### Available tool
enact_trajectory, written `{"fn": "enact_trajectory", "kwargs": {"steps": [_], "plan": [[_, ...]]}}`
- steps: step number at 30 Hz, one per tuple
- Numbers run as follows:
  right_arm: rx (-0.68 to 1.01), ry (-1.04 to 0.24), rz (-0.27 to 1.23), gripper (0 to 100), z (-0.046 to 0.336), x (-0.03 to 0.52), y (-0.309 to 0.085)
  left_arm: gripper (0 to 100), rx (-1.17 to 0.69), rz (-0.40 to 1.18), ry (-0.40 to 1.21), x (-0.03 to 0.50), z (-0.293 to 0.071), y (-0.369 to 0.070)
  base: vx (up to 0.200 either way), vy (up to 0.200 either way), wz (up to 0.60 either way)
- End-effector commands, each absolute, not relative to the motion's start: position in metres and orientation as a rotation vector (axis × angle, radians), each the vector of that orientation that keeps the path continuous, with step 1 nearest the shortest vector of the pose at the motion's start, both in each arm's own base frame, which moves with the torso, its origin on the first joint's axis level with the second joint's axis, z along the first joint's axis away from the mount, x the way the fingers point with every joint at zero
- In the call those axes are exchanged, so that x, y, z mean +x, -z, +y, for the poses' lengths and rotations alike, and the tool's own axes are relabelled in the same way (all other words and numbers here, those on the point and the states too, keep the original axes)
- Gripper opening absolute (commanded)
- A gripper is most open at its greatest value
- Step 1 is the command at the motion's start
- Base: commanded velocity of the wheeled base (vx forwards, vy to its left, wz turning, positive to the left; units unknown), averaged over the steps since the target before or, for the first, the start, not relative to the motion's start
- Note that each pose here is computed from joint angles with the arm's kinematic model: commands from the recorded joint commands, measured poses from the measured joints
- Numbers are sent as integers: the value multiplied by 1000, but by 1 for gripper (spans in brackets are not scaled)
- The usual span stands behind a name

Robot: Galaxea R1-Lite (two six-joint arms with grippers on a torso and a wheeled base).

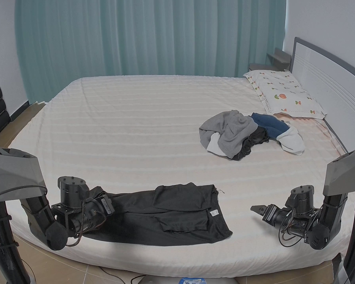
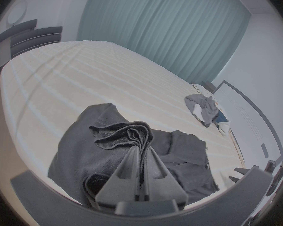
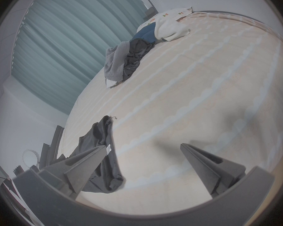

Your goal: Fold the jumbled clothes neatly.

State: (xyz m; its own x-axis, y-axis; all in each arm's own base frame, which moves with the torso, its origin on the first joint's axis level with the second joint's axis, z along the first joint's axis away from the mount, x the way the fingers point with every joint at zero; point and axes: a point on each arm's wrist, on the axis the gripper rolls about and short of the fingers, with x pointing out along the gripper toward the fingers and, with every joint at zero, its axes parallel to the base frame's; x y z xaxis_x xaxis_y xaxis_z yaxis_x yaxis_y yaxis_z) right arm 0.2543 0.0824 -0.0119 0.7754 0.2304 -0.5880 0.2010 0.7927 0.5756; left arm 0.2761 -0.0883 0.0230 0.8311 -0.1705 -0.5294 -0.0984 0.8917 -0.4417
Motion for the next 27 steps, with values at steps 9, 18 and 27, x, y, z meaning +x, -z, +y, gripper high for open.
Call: {"fn": "enact_trajectory", "kwargs": {"steps": [9, 18, 27], "plan": [[666, -34, 695, 100, 87, 255, 11, 0, -474, 613, 156, 282, -146, -36, 0, -200, 0], [666, -34, 698, 100, 87, 253, 11, 0, -485, 636, 165, 290, -159, -22, 0, -178, 0], [673, -55, 690, 100, 88, 250, 11, 0, -573, 639, 158, 296, -170, -18, 0, 0, 0]]}}
